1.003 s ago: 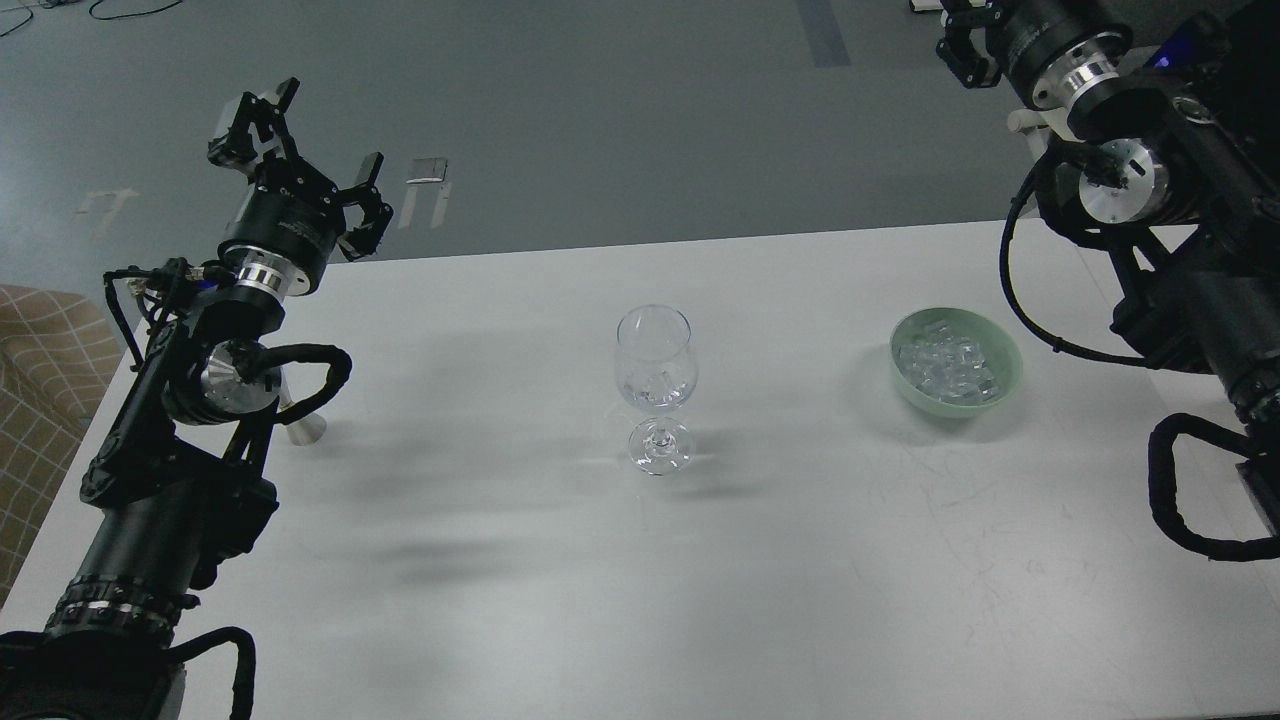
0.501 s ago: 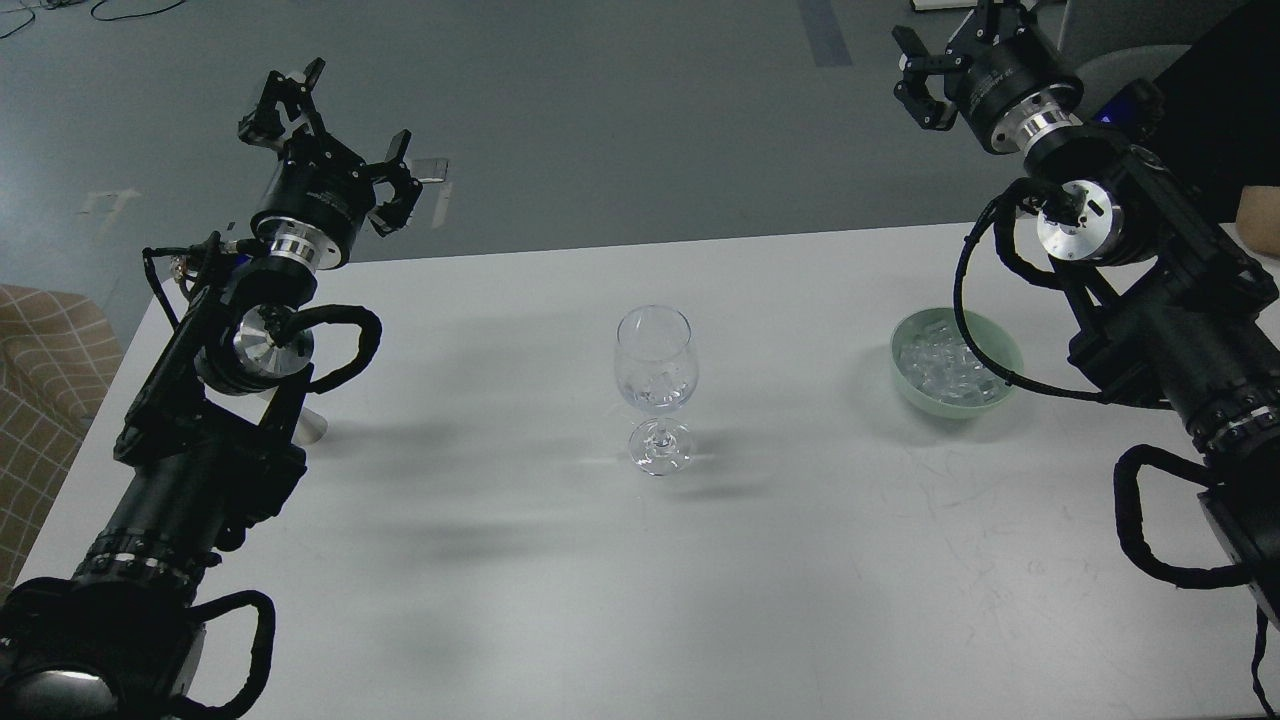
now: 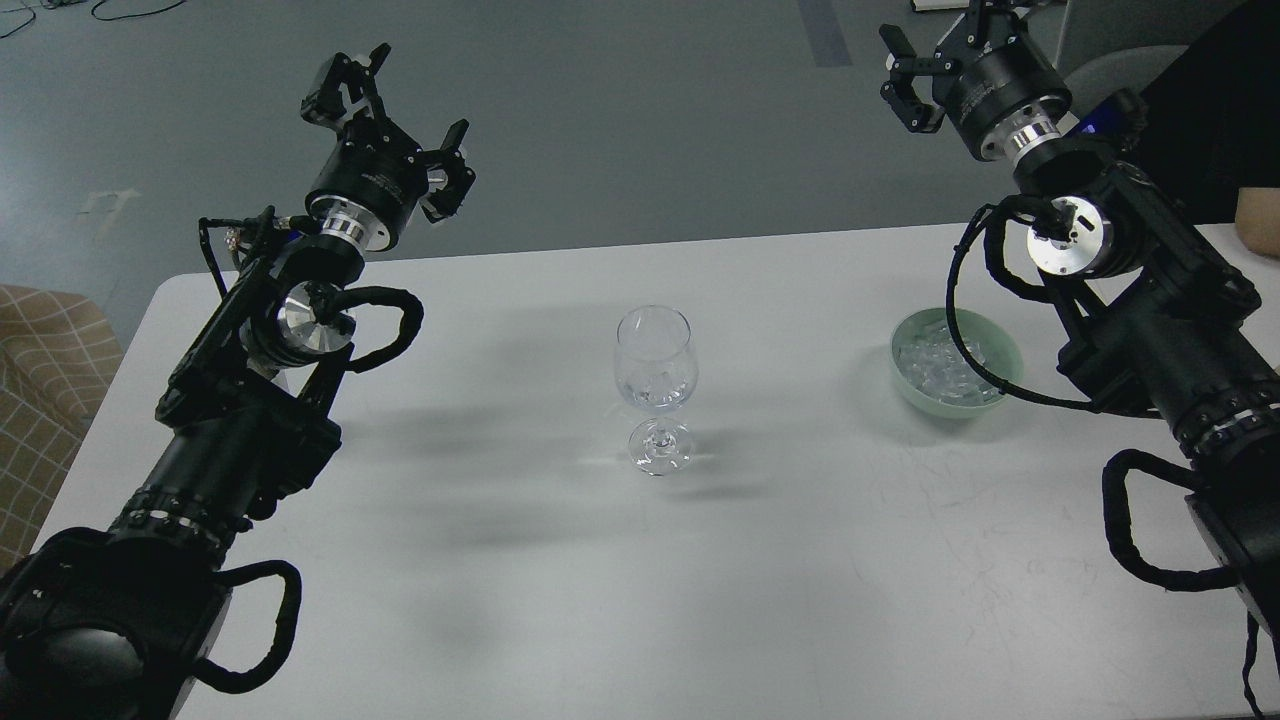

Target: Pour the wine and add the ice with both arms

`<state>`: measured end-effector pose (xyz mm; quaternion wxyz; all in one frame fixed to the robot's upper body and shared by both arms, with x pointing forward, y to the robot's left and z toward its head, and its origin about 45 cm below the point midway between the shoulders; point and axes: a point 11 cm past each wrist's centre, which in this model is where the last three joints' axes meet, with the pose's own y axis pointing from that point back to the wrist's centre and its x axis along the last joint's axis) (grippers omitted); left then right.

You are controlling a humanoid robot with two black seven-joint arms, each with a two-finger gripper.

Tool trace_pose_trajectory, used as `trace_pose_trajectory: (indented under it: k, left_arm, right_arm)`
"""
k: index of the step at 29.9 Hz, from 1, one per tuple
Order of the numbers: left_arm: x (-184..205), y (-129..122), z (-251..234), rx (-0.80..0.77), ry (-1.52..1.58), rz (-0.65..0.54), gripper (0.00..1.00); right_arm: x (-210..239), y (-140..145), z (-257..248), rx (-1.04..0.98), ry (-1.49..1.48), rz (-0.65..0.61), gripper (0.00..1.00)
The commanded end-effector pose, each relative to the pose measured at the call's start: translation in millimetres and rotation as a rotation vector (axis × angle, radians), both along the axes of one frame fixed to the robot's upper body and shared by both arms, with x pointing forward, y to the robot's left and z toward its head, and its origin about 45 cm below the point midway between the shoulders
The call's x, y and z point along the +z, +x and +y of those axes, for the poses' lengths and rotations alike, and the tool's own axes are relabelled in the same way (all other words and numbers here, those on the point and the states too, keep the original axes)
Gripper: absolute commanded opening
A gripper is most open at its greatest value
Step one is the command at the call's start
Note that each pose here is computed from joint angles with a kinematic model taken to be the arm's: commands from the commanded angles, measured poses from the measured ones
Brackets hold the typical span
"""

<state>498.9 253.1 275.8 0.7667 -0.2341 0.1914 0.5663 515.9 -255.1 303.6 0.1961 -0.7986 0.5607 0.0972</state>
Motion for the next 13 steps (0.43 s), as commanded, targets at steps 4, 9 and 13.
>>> trace_pose_trajectory:
  k: [4, 9, 13]
  left_arm:
    - [-4.6, -0.2, 0.7, -0.048, -0.039, 0.004, 0.98]
    - [-1.1, 2.5, -0.9, -0.090, -0.143, 0.052, 0.98]
    - [3.1, -0.1, 8.2, -0.095, -0.210, 0.029, 0.98]
  right_arm:
    - [-5.1, -3.6, 6.5, 0.039, 0.015, -0.004, 1.00]
    - [-8.4, -4.7, 5.3, 0.034, 0.062, 0.007, 1.00]
    - [-9.6, -2.4, 2.7, 0.017, 0.087, 0.020, 1.00]
